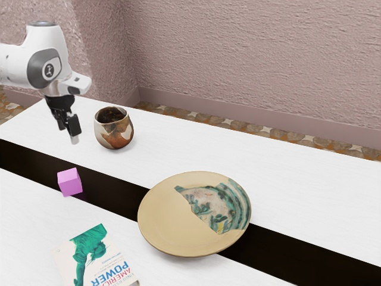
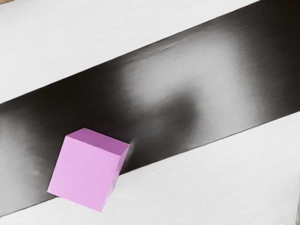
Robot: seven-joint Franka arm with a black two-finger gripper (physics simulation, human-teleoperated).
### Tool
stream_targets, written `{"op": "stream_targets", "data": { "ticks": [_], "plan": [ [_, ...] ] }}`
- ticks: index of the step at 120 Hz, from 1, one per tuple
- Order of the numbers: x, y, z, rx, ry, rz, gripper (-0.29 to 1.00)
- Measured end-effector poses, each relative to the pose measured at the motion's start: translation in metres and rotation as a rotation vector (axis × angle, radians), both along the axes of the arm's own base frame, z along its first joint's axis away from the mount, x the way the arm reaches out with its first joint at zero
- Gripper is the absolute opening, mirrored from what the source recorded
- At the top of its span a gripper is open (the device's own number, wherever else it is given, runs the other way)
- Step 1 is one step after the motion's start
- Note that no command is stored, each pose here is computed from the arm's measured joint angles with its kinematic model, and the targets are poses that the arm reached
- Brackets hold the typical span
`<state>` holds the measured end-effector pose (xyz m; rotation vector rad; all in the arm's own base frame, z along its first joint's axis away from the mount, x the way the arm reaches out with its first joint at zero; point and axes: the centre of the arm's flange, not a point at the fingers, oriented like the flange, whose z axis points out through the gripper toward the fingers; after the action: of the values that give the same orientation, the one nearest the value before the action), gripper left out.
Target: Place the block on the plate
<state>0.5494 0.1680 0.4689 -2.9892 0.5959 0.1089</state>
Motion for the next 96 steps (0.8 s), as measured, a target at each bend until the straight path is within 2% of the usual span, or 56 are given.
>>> {"op": "stream_targets", "data": {
  "ticks": [19,46,73,96],
  "plan": [
    [0.007,-0.013,-0.034,-0.009,0.019,-0.128,0.70],
    [-0.016,0.037,-0.063,-0.025,0.043,-0.151,0.70],
    [-0.014,0.068,-0.105,-0.061,0.057,-0.148,0.70],
    [-0.014,0.083,-0.128,-0.064,0.051,-0.153,0.70]
  ]
}}
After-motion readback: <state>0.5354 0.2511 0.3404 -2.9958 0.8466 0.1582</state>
